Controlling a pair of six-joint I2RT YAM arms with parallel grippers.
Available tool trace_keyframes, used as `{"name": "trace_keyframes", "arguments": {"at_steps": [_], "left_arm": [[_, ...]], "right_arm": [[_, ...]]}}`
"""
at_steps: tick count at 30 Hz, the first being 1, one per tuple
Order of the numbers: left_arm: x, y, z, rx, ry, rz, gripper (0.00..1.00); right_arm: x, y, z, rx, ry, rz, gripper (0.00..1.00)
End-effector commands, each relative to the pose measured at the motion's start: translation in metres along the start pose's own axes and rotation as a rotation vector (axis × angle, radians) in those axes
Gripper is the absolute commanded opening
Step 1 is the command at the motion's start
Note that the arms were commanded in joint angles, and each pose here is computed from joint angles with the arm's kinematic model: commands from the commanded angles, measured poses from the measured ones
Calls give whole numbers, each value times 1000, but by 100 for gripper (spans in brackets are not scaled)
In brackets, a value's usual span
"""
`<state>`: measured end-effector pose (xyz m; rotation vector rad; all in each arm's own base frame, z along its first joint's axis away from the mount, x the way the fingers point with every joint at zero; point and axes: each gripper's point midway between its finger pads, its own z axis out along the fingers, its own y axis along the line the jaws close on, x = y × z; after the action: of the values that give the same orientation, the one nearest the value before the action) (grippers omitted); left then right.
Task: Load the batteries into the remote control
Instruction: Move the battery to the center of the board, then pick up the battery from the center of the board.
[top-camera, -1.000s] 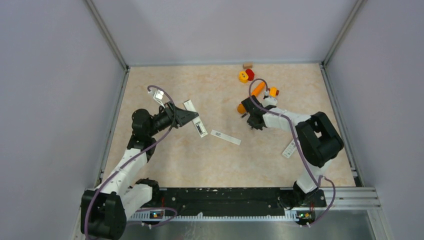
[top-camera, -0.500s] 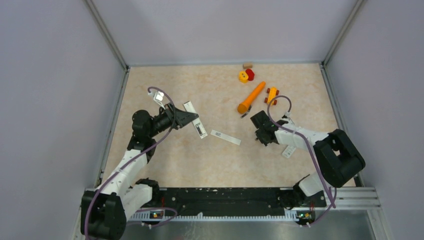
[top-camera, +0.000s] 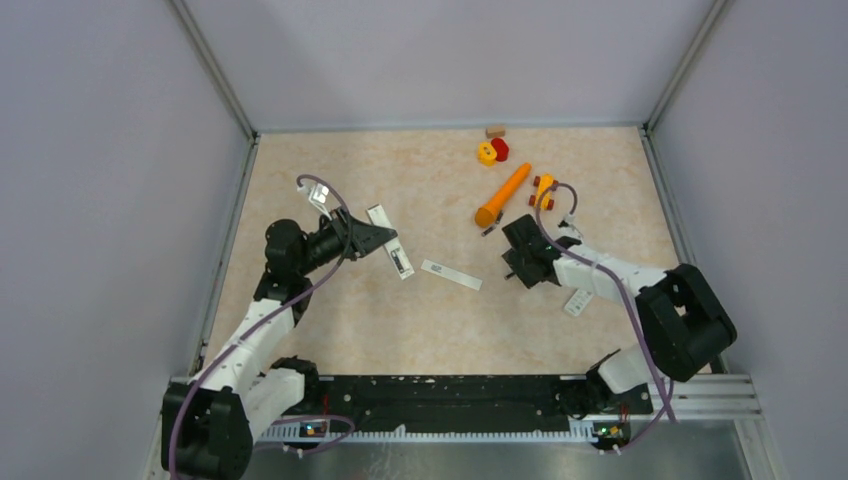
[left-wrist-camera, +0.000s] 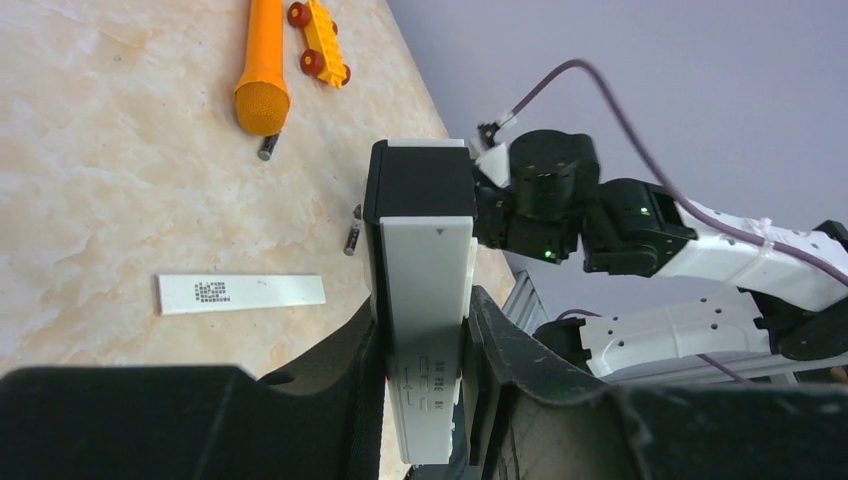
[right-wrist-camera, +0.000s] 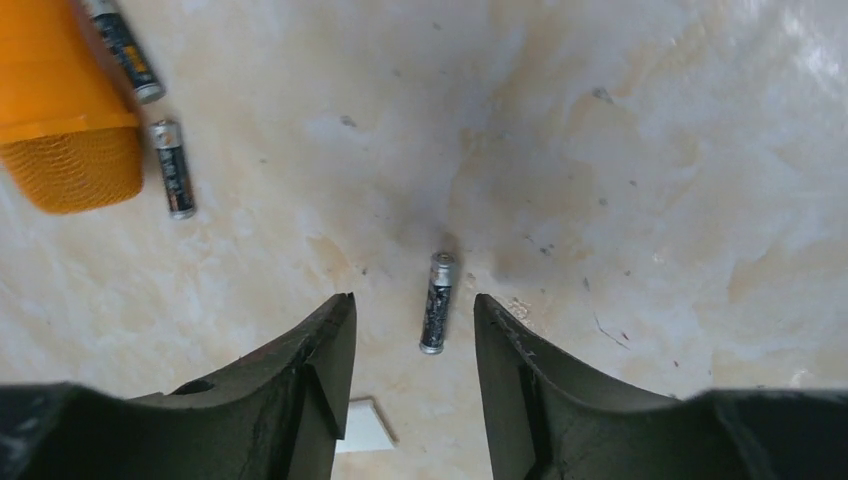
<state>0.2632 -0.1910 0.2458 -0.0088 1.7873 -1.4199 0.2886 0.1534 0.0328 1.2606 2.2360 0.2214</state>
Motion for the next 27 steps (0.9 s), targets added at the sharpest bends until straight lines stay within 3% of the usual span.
{"name": "trace_keyframes", "arguments": {"at_steps": [1, 6, 9, 13, 19, 27], "left_arm": [[-22, -19, 1, 18, -45, 86, 0], [-29, -15, 1, -14, -50, 81, 0], [-33, -11, 2, -33, -60, 65, 0], [-34, -8, 4, -40, -56, 43, 0], [-34, -4, 6, -41, -45, 22, 0], [-35, 2, 4, -63, -53, 23, 0]], "right_arm": [[-42, 65, -42, -249, -112, -327, 48], [-54, 114, -79, -589, -243, -1061, 47], [-39, 106, -90, -740, -279, -1461, 47], [-34, 90, -89, -748, -247, -1692, 48], [-12, 35, -55, -646, 84, -2027, 47], [-1, 19, -28, -615, 223, -2151, 45]]}}
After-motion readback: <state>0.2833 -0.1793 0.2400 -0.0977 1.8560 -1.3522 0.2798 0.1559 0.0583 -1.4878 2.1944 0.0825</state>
